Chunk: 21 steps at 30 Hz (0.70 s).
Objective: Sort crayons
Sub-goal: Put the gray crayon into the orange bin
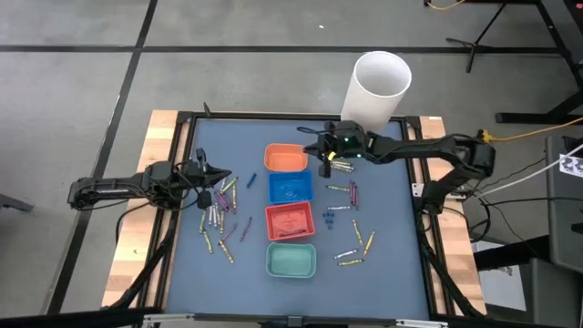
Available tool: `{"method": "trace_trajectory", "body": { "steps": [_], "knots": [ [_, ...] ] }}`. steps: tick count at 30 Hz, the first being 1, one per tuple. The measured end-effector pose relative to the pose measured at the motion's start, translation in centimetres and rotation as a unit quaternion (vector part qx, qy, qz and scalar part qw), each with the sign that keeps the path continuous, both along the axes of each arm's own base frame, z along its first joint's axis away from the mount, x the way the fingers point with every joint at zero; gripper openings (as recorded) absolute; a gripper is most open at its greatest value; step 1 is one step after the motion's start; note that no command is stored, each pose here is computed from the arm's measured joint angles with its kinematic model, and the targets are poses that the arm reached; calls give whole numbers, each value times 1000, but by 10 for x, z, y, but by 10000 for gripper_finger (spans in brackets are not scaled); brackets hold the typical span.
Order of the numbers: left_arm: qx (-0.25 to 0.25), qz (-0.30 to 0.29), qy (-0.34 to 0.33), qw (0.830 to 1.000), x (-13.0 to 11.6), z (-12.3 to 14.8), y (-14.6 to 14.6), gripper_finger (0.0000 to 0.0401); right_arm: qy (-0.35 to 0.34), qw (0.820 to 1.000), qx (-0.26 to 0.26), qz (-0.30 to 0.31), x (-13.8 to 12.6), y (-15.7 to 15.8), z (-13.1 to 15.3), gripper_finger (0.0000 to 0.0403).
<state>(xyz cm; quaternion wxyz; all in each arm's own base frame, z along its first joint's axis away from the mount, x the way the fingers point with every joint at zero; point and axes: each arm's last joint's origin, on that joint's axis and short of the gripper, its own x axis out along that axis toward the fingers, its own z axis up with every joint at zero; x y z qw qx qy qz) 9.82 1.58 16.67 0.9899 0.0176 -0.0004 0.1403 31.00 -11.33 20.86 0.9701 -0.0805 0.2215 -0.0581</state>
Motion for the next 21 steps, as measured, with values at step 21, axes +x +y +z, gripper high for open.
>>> {"method": "trace_trajectory", "body": {
  "steps": [21],
  "knots": [
    [0, 1, -1, 1000, 0, 0, 0, 0, -27, 1000, -8, 15, 25, -8, -41, 18]
  ]
}}
